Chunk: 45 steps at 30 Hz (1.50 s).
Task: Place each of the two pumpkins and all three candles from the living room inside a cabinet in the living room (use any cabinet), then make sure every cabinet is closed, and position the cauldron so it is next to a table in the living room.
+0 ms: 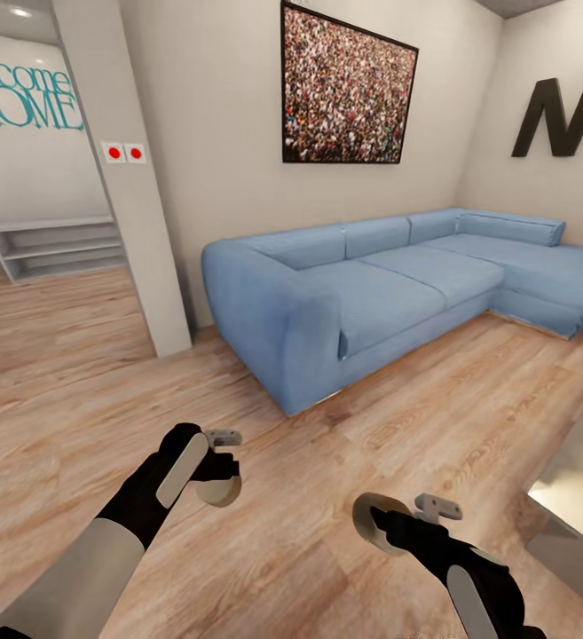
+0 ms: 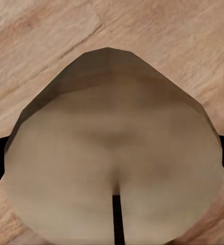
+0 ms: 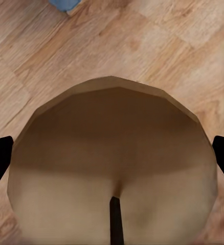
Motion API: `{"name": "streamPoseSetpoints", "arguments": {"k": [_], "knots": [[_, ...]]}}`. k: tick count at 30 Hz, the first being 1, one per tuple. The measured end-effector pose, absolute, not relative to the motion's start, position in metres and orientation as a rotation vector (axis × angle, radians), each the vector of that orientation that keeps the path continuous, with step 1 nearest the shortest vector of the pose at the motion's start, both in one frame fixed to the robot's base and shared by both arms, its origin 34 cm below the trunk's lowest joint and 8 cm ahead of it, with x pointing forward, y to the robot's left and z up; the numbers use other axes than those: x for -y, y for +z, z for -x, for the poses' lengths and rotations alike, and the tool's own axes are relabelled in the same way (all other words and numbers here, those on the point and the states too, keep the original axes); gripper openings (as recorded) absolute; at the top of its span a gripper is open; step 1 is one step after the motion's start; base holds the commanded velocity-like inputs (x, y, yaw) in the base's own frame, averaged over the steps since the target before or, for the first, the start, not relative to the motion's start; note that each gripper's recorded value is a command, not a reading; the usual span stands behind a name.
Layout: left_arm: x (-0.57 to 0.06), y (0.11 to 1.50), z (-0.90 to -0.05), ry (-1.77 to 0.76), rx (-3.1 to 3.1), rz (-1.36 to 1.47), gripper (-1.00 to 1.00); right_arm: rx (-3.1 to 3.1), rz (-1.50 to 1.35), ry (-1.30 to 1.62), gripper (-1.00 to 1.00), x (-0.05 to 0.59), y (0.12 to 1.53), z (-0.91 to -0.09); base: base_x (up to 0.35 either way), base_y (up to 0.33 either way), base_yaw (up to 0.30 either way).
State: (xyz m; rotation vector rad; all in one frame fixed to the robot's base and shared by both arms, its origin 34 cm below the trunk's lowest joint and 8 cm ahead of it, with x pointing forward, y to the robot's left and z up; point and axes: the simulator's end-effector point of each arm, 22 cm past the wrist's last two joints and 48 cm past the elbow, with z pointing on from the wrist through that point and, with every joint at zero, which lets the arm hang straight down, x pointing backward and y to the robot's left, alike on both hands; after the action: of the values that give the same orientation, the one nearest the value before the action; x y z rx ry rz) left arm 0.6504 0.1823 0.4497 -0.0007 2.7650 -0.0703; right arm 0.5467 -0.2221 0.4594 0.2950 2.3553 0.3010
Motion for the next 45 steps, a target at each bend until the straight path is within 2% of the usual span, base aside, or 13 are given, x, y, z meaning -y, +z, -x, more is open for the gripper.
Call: {"name": "streamPoseSetpoints", "arguments": {"k": [12,45], "knots": [[-0.182,0.48,-0.658,-0.079,-2.759,0.007,-1.0,-2.349,-0.292,0.3,-1.0,0.223,0.489,-0.554,-0.02,0.055,-0.267],[-0.181,0.566,-0.676,-0.085,-2.735,0.007,-1.0,-2.326,-0.286,0.304,-1.0,0.222,0.572,-0.572,-0.181,0.245,-0.27]]}}
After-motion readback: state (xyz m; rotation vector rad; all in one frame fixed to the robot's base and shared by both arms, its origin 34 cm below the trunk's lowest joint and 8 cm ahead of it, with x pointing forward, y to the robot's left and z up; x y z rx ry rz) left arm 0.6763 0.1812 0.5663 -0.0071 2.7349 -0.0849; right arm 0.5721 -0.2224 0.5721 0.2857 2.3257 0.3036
